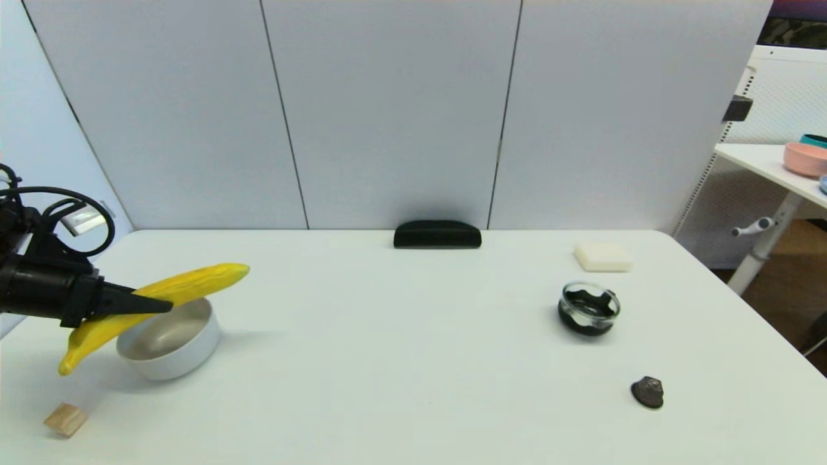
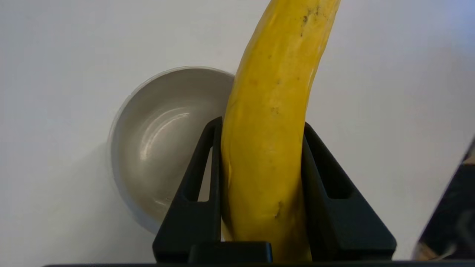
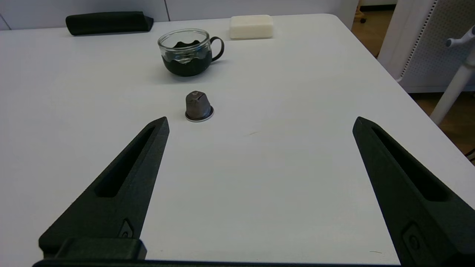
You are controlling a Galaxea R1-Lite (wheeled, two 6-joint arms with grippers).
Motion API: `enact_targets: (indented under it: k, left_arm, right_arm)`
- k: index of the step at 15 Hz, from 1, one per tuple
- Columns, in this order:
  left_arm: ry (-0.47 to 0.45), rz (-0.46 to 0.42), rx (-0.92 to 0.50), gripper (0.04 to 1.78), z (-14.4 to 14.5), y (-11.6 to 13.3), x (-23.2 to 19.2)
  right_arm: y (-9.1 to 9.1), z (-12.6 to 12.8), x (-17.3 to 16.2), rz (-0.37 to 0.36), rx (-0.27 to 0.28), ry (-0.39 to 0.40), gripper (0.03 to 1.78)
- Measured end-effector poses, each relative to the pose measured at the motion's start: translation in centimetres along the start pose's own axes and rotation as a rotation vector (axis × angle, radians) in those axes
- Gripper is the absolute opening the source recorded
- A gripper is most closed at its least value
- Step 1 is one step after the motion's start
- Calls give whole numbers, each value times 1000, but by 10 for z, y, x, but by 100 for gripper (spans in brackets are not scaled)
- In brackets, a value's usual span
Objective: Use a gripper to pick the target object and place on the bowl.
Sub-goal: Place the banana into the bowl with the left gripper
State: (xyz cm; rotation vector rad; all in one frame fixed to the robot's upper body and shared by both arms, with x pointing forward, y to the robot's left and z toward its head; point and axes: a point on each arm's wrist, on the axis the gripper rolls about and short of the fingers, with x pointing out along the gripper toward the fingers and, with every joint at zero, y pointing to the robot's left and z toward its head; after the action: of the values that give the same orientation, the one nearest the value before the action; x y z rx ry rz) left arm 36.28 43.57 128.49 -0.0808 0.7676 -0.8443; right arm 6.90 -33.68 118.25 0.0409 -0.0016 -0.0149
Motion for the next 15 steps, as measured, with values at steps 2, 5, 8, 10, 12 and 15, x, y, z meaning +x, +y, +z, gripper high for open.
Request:
enact_targets:
  k: [2, 5, 8, 10, 12, 15]
  left_arm:
    - [-35, -33, -70, 62, 3, 2, 2]
    - [-62, -45, -111, 62, 8, 6, 1]
    - [-64, -52, -128, 62, 7, 8, 2]
    - [-59, -63, -157, 62, 5, 8, 3]
    - [-60, -81, -202, 62, 3, 7, 3]
    - [-70, -99, -284, 62, 2, 7, 3]
  right_arm:
    - [0, 0, 0, 0, 0, -1, 171]
    - [0, 0, 0, 0, 0, 0, 171]
    - [0, 0, 0, 0, 0, -1, 171]
    - [0, 0, 0, 0, 0, -1, 171]
    - [0, 0, 0, 0, 0, 0, 171]
    - [0, 0, 0, 0, 0, 0, 171]
